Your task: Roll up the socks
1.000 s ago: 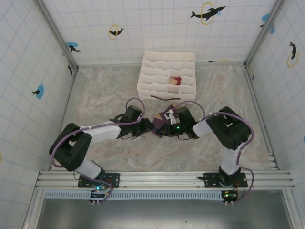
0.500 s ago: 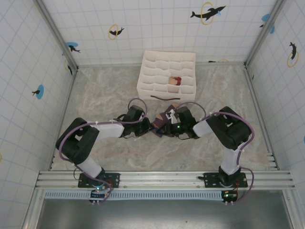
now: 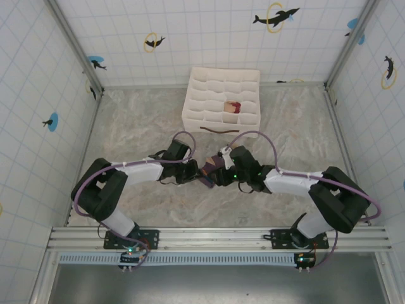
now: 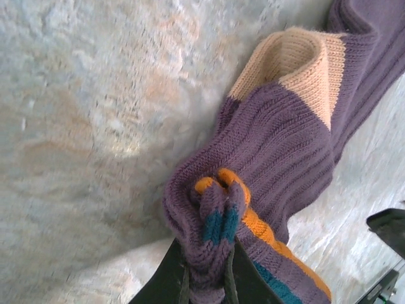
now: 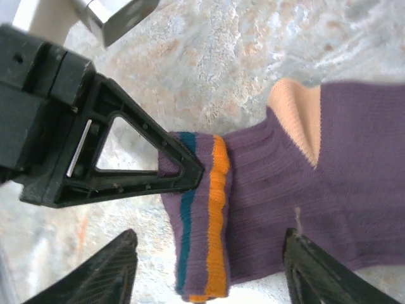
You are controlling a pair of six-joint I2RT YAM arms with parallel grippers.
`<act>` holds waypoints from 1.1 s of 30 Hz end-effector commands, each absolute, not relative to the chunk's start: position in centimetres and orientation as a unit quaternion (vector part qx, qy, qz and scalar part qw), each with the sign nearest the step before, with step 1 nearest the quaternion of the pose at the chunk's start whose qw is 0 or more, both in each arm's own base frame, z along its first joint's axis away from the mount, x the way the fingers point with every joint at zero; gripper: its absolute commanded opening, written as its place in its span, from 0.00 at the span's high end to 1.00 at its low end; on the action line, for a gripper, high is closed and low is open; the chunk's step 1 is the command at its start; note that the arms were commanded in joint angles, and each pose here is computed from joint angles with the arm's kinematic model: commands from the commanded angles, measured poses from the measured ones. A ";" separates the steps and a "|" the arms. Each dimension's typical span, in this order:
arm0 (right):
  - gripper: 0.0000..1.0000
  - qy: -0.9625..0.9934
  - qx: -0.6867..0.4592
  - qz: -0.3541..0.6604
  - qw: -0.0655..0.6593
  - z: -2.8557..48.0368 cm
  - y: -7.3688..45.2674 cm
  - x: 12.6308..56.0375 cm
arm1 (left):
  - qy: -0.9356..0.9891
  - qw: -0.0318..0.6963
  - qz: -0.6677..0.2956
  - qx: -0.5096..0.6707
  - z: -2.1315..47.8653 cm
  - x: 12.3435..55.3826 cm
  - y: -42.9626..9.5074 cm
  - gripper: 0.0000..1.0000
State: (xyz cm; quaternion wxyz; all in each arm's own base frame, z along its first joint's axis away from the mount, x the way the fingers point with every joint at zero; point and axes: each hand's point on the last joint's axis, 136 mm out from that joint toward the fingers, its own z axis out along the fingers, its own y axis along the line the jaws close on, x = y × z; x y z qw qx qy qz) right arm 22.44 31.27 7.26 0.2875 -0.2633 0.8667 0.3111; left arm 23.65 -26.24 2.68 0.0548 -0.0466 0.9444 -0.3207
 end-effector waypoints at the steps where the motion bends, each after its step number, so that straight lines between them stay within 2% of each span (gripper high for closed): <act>1: 0.35 0.842 -0.348 0.191 0.366 7.9 30.9 22.8 | 0.961 0.014 -0.276 -0.027 1.2 21.1 -24.2 1.00; 10: 0.39 0.740 -0.483 0.042 0.466 8.0 33.9 19.4 | 0.962 0.005 -0.271 -0.016 1.2 20.9 -24.2 1.00; 18: 0.41 0.701 -0.526 -0.033 0.481 5.4 34.6 18.9 | 0.960 0.004 -0.278 -0.011 1.5 21.0 -24.6 1.00; 21: 0.45 0.693 -0.536 -0.053 0.479 4.4 34.6 19.2 | 0.960 0.000 -0.280 -0.010 1.4 20.9 -24.7 1.00; 25: 0.56 0.693 -0.541 -0.065 0.472 3.2 34.4 19.4 | 0.960 -0.002 -0.281 -0.006 1.4 20.7 -24.7 1.00; 27: 0.66 0.704 -0.534 -0.055 0.465 2.6 34.1 19.6 | 0.960 0.002 -0.280 -0.006 1.6 20.8 -24.6 1.00; 29: 0.80 0.722 -0.524 -0.035 0.451 1.8 33.5 19.6 | 0.960 0.008 -0.280 -0.005 1.7 21.0 -24.6 1.00; 30: 0.84 0.730 -0.521 -0.023 0.442 1.4 33.3 19.5 | 0.960 0.010 -0.279 -0.005 1.8 21.0 -24.5 0.98; 33: 0.95 0.758 -0.510 0.029 0.406 0.1 32.7 19.1 | 0.961 0.022 -0.277 -0.006 2.2 21.3 -24.3 0.75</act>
